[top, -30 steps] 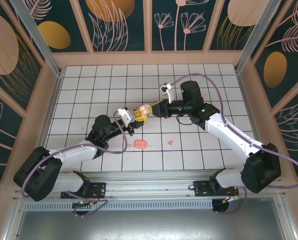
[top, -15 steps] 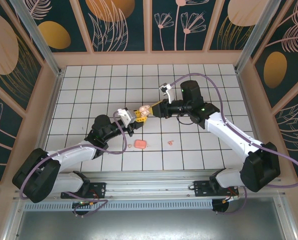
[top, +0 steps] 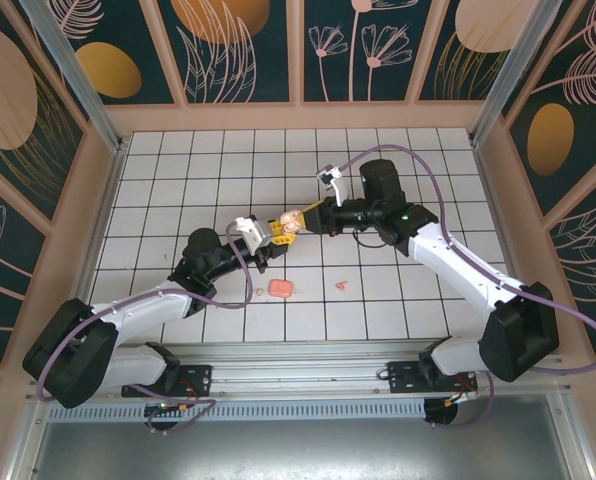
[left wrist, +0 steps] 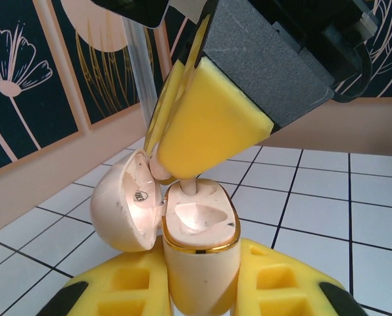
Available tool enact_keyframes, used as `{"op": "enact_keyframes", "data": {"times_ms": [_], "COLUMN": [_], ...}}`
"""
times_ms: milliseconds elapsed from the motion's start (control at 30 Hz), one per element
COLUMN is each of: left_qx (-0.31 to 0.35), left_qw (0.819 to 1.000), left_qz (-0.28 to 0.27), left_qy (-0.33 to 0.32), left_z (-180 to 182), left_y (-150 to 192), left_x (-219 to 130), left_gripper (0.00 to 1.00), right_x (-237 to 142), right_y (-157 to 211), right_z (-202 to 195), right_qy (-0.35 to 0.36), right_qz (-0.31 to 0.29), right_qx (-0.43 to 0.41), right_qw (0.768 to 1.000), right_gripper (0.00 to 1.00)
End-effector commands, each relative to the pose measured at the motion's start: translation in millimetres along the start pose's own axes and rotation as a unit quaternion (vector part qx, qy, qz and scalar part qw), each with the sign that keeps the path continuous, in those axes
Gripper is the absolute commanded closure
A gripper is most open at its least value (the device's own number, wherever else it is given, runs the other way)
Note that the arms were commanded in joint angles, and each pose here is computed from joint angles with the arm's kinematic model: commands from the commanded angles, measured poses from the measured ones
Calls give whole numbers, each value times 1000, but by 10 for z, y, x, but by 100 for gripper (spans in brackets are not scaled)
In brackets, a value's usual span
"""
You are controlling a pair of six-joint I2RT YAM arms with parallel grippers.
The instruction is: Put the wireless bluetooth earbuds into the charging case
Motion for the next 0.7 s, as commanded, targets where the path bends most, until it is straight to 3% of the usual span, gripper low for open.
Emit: {"op": "enact_keyframes", "data": {"times_ms": [0, 667], "left_qx": [16, -20], "left_qw": [1000, 996], "left_qz": [-16, -14], "left_qy": [13, 83], "left_z": [-30, -196], "left_y": [-175, -191], "left_x": [37, 110], "left_gripper": [96, 95], "right_x": [-100, -217], "right_y": [-86, 47], "right_z": [110, 290], "right_qy": [-9, -24], "right_qz": [-14, 28], "right_qx": [-43, -182], "right_qw": [999, 983], "right_gripper": [74, 75]}}
Point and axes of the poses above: each hand's point on the last joint's axis, 136 mm out from that joint toward the fingers, its own x axis out along the fingers, its own z axis along the line the jaws close on, y = z × x, the point moved 2 cm from there along -x, back along the fingers, and after that the axes turned 8 degrees about -x, right-handed, at the moved point
